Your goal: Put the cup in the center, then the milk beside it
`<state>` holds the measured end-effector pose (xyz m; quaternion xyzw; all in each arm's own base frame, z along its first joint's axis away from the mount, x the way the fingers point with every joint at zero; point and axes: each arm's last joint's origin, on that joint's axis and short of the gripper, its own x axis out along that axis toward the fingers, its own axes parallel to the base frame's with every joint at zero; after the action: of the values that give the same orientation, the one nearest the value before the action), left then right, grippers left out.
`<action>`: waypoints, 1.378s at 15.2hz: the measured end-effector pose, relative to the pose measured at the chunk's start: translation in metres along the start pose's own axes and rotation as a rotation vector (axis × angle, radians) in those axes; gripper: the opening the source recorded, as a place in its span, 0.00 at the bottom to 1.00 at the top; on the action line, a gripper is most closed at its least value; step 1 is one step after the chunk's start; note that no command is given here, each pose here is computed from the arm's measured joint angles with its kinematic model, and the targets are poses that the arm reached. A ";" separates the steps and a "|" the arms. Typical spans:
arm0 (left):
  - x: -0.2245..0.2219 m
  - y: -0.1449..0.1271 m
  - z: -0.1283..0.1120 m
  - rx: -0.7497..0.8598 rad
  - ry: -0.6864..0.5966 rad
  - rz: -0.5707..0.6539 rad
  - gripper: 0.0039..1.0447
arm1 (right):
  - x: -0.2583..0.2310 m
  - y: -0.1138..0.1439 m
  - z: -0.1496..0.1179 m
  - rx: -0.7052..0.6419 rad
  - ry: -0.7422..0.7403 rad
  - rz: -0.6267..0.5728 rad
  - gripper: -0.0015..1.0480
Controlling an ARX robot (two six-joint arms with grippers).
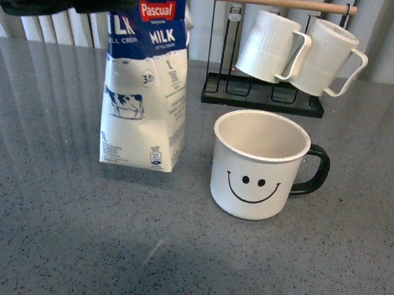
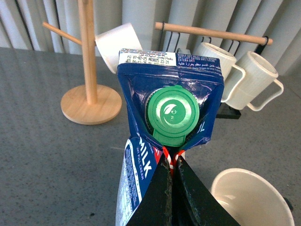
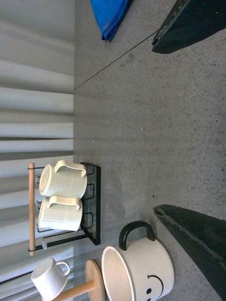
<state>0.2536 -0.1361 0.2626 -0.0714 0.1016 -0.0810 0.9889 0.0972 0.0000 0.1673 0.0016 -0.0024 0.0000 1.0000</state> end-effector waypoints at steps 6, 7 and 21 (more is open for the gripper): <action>0.009 -0.021 -0.027 -0.009 0.004 -0.025 0.02 | 0.000 0.000 0.000 0.000 0.000 0.000 0.94; 0.010 -0.023 -0.031 -0.009 0.003 -0.027 0.02 | 0.000 0.000 0.000 0.000 0.000 0.000 0.94; 0.000 -0.035 -0.039 -0.102 -0.011 -0.002 0.60 | 0.000 0.000 0.000 0.000 0.000 0.000 0.94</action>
<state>0.2398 -0.1754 0.2307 -0.1224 0.1001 -0.0763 0.9845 0.0972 0.0000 0.1672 0.0016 -0.0022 0.0000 1.0000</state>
